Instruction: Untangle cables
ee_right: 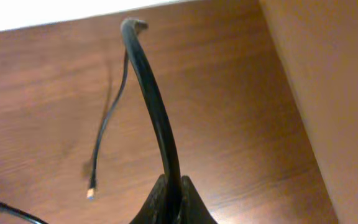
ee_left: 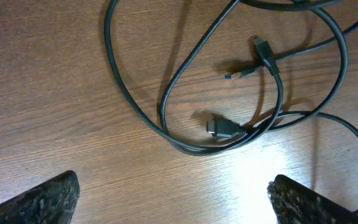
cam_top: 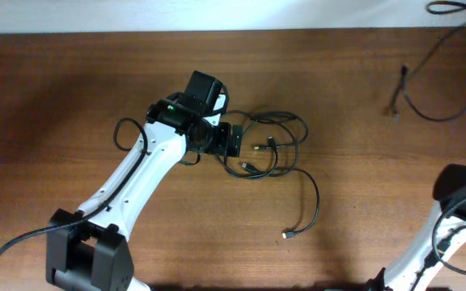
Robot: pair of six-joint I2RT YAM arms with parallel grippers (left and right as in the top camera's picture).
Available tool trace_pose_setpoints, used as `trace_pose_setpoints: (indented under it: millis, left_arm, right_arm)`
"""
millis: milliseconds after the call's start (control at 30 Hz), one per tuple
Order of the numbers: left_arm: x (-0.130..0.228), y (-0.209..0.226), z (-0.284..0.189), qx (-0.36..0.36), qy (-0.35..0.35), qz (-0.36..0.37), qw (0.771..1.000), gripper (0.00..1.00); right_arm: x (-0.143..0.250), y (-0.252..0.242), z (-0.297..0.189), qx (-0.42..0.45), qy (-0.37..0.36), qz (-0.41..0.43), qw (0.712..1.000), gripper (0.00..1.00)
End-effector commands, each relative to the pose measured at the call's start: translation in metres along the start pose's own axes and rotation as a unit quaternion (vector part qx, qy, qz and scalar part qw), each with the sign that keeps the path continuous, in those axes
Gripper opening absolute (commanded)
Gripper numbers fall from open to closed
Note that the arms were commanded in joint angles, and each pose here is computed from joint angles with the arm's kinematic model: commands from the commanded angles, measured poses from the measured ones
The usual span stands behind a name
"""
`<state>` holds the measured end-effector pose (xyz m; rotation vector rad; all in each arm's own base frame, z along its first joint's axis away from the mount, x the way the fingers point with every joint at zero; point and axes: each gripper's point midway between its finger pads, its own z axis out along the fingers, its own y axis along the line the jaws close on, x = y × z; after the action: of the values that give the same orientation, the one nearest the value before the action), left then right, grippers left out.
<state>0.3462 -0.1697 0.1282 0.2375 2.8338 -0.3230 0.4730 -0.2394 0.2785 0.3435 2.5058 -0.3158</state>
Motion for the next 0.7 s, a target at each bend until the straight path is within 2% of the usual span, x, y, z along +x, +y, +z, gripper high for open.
trace_pose_setpoints:
  millis: [0, 133, 400, 667]
  left_arm:
    - [-0.001, -0.001, -0.003, 0.001, -0.004, -0.004, 1.0, 0.99]
    - [-0.001, -0.001, -0.003, 0.001, -0.004, -0.004, 1.0, 0.99]
    - [-0.001, -0.001, -0.003, 0.001, -0.004, -0.004, 1.0, 0.99]
    - [-0.001, -0.001, -0.003, 0.001, -0.004, -0.004, 1.0, 0.99]
  right_arm:
    - [0.002, -0.034, 0.008, -0.02, -0.018, 0.036, 0.999, 0.04]
    - [0.013, -0.095, 0.021, 0.009, -0.03, 0.112, 0.993, 0.04]
    - [0.045, -0.169, 0.051, -0.027, -0.063, 0.184, 0.98, 0.04]
    - [0.084, -0.211, 0.079, -0.008, -0.061, 0.228, 0.972, 0.04]
